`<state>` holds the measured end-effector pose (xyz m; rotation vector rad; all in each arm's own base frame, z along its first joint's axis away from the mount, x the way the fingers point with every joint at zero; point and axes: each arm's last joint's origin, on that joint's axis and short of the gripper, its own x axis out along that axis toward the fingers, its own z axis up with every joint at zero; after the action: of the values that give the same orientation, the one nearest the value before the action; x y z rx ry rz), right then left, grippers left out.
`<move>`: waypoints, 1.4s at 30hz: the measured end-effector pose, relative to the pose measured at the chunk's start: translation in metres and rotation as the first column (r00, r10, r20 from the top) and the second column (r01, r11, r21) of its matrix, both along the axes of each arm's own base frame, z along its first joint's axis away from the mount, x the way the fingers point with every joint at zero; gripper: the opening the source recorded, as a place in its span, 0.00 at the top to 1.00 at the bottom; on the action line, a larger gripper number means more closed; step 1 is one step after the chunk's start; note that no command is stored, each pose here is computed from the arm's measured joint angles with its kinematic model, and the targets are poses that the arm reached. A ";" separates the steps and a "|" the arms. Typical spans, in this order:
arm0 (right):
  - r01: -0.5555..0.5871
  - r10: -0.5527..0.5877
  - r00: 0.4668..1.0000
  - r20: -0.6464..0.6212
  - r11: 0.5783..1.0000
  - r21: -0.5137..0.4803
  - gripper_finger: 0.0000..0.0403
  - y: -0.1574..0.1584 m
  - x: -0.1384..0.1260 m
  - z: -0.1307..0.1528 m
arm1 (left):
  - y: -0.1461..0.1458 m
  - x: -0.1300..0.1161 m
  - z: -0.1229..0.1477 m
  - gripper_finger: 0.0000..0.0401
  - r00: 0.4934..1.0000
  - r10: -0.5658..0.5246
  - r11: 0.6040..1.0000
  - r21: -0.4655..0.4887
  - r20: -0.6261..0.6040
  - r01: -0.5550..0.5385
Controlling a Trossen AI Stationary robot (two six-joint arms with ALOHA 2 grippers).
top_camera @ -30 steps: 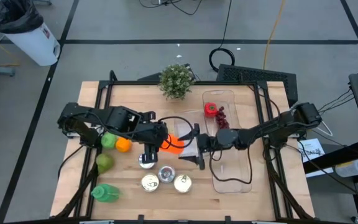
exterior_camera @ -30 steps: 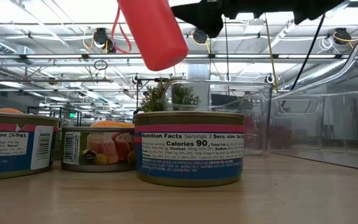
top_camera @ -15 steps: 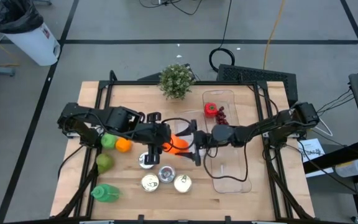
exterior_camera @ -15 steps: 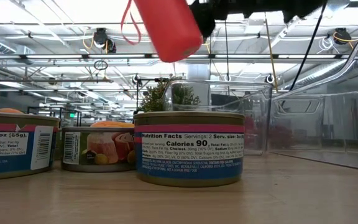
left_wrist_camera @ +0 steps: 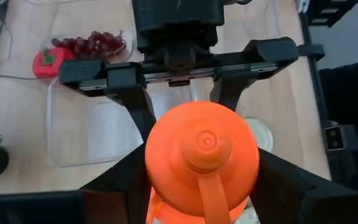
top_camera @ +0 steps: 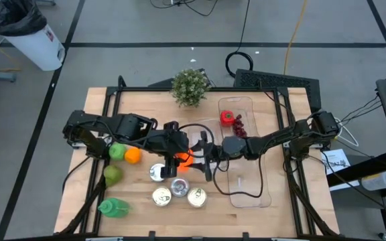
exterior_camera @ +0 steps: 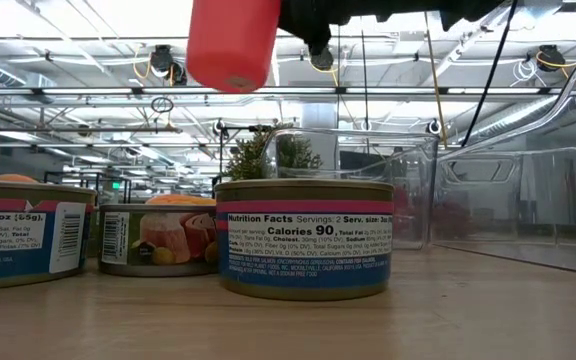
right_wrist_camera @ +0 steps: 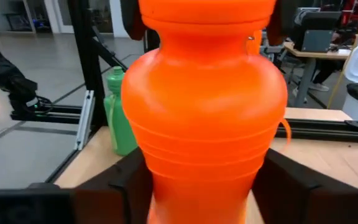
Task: Pick & Place Food Item
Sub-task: Put the orange water bottle into the bottom transparent bin
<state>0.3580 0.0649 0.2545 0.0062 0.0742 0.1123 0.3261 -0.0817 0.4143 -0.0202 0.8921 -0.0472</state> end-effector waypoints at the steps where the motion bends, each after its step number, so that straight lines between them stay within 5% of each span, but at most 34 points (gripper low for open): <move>1: -0.002 0.002 1.000 0.003 1.000 0.002 0.52 0.001 0.000 0.001 | 0.000 -0.001 0.001 0.45 1.000 0.000 1.000 -0.010 0.001 0.000; 9: -0.013 0.012 1.000 -0.020 1.000 -0.016 0.63 0.005 -0.004 0.001 | -0.003 -0.025 0.026 0.36 0.994 -0.007 0.999 -0.036 0.105 0.010; 21: -0.047 0.045 0.993 -0.110 0.999 -0.016 0.63 0.014 -0.026 0.018 | -0.009 -0.082 0.071 0.31 0.938 0.016 0.994 0.096 0.346 -0.053; 26: -0.050 0.044 0.982 -0.186 0.998 -0.026 0.64 0.031 -0.073 0.033 | -0.021 -0.085 0.062 0.31 0.929 0.054 0.971 0.200 0.367 -0.135; 31: 0.090 -0.093 0.982 -0.165 0.996 -0.024 0.64 0.045 -0.131 0.026 | -0.030 -0.080 0.034 0.31 0.924 0.064 0.952 0.255 0.376 -0.170; 36: 0.175 -0.172 0.973 -0.150 0.985 0.006 0.64 0.051 -0.176 0.001 | -0.025 -0.079 0.003 0.31 0.891 0.034 0.967 0.211 0.452 -0.144; 42: 0.213 -0.206 0.968 -0.145 0.976 0.037 0.64 0.054 -0.200 -0.017 | 0.002 -0.095 -0.032 0.31 0.816 0.068 0.977 0.126 0.575 -0.171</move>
<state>0.1580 0.1185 0.2378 0.0739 0.2110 -0.0985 0.2314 -0.0796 0.3820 0.0965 0.2868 0.1395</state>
